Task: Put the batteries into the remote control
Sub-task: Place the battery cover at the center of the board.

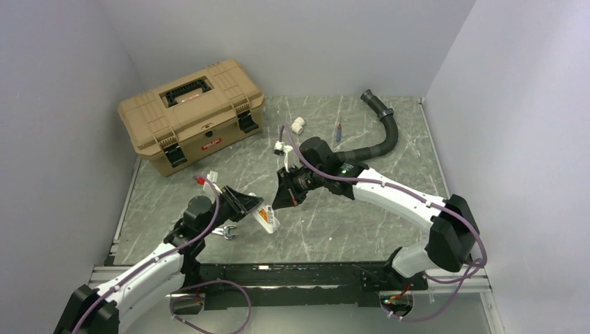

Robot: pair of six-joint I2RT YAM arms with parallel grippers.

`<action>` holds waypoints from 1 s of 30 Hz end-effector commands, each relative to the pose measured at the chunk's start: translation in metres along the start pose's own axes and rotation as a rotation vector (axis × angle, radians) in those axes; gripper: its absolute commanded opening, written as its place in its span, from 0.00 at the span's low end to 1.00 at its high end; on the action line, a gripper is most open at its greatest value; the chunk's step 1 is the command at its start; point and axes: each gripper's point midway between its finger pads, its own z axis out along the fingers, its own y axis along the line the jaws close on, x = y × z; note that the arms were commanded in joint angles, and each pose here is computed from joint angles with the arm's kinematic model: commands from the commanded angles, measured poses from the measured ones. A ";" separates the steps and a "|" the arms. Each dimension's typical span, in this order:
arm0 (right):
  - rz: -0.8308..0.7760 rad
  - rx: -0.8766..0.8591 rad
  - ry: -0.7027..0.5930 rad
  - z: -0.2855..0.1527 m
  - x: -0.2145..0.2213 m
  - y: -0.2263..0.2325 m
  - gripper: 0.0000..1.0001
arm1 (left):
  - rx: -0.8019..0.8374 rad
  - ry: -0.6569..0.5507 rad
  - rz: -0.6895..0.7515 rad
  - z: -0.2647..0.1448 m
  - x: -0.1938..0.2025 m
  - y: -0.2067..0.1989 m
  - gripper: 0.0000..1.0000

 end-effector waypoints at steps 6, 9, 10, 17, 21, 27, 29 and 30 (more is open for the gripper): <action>-0.006 -0.007 -0.020 -0.022 0.017 -0.009 0.00 | -0.259 -0.118 0.247 -0.028 -0.038 0.010 0.00; 0.023 0.026 0.019 -0.015 0.035 -0.028 0.00 | -0.310 -0.159 0.298 -0.042 -0.050 0.009 0.00; 0.031 0.041 0.037 -0.012 0.040 -0.035 0.00 | -0.318 -0.163 0.309 -0.046 -0.051 0.008 0.00; 0.089 0.092 0.116 0.018 0.064 -0.073 0.00 | -0.252 -0.191 0.344 -0.059 -0.058 -0.020 0.00; 0.078 0.135 0.192 0.029 0.078 -0.096 0.00 | -0.235 -0.203 0.354 -0.062 -0.061 -0.029 0.00; 0.078 0.206 0.253 0.041 0.085 -0.121 0.08 | -0.237 -0.203 0.359 -0.064 -0.062 -0.030 0.00; 0.082 0.231 0.256 0.042 0.085 -0.128 0.21 | -0.234 -0.205 0.356 -0.064 -0.062 -0.030 0.00; 0.083 0.241 0.255 0.042 0.085 -0.130 0.28 | -0.233 -0.205 0.354 -0.064 -0.062 -0.030 0.00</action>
